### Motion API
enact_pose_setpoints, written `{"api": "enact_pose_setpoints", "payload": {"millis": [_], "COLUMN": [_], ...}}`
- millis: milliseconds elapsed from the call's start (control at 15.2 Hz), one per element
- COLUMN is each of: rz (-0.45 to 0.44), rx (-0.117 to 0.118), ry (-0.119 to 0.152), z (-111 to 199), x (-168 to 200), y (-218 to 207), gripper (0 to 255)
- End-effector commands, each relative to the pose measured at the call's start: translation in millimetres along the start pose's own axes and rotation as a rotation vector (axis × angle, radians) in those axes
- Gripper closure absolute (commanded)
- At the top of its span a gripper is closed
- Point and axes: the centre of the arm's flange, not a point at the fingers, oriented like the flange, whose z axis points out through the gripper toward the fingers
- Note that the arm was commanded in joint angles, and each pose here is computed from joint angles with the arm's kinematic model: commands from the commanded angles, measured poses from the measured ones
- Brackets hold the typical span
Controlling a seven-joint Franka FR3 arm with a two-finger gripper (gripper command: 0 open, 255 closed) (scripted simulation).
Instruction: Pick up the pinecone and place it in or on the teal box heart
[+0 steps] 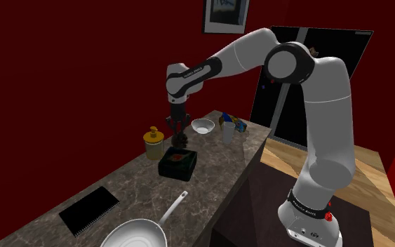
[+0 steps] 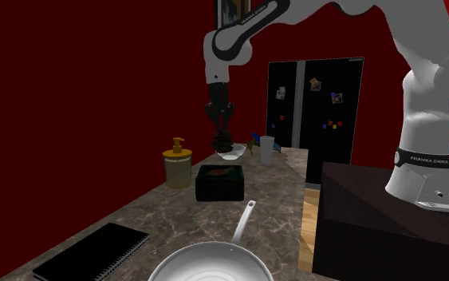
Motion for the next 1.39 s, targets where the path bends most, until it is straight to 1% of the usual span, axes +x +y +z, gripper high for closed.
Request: {"api": "enact_pose_setpoints", "payload": {"millis": [0,792,858,1320], "rz": [0.0,0.0,0.0,0.0], "rx": [0.0,0.0,0.0,0.0], "ry": [0.001,0.001,0.001,0.001], "z": [9.6,72.4,81.3,81.3], "x": [1.4,9.6,10.9,10.9], "y": [0.0,-0.2,-0.2,-0.2], "gripper": [255,255,255,255]}}
